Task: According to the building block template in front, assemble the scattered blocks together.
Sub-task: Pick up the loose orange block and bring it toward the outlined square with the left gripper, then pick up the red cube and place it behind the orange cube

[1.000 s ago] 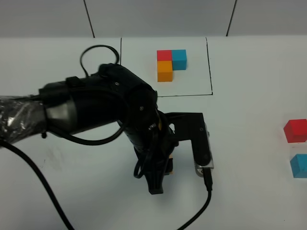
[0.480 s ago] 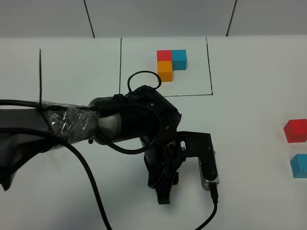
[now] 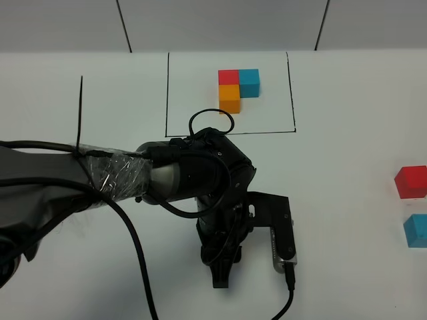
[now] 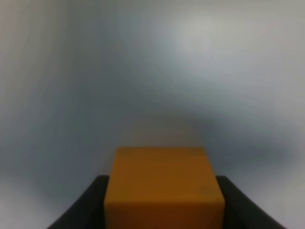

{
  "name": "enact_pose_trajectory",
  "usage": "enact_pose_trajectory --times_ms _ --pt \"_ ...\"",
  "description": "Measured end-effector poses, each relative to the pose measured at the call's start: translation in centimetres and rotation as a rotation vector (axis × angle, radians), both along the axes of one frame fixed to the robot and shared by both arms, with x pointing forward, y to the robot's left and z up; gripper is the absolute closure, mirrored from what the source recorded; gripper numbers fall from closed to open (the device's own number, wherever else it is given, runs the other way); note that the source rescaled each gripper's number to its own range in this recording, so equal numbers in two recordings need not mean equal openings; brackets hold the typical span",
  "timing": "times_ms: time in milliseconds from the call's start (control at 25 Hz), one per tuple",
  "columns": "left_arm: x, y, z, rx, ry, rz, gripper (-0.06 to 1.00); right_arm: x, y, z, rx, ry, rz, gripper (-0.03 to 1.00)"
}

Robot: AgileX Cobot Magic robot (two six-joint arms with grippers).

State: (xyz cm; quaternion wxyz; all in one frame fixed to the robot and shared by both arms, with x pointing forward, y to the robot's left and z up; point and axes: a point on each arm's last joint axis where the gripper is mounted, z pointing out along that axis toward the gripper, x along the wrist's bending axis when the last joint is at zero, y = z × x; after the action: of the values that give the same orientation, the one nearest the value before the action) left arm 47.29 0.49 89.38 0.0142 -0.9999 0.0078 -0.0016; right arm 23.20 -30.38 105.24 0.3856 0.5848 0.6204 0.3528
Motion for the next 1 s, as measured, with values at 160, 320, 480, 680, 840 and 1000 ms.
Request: enact_pose_trajectory --times_ms 160,320,480,680,840,1000 --pt "-0.1 0.6 0.4 0.058 0.012 -0.016 0.43 0.0 0.0 0.0 0.0 0.0 0.0 0.97" --pt "0.1 0.6 4.6 0.005 -0.057 0.013 -0.03 0.0 0.0 0.0 0.0 0.0 0.0 0.97" --pt "0.2 1.6 11.4 -0.087 -0.227 0.047 -0.05 0.0 0.0 0.0 0.0 0.0 0.0 0.97" --pt "0.5 6.2 18.0 -0.041 -0.434 0.093 0.05 0.0 0.0 0.0 0.0 0.0 0.0 0.97" --pt "1.5 12.2 21.8 0.003 -0.508 0.301 0.17 0.0 0.0 0.0 0.0 0.0 0.0 0.97" --pt "1.6 18.8 24.9 0.011 -0.55 0.542 0.22 0.0 0.0 0.0 0.0 0.0 0.0 0.97"
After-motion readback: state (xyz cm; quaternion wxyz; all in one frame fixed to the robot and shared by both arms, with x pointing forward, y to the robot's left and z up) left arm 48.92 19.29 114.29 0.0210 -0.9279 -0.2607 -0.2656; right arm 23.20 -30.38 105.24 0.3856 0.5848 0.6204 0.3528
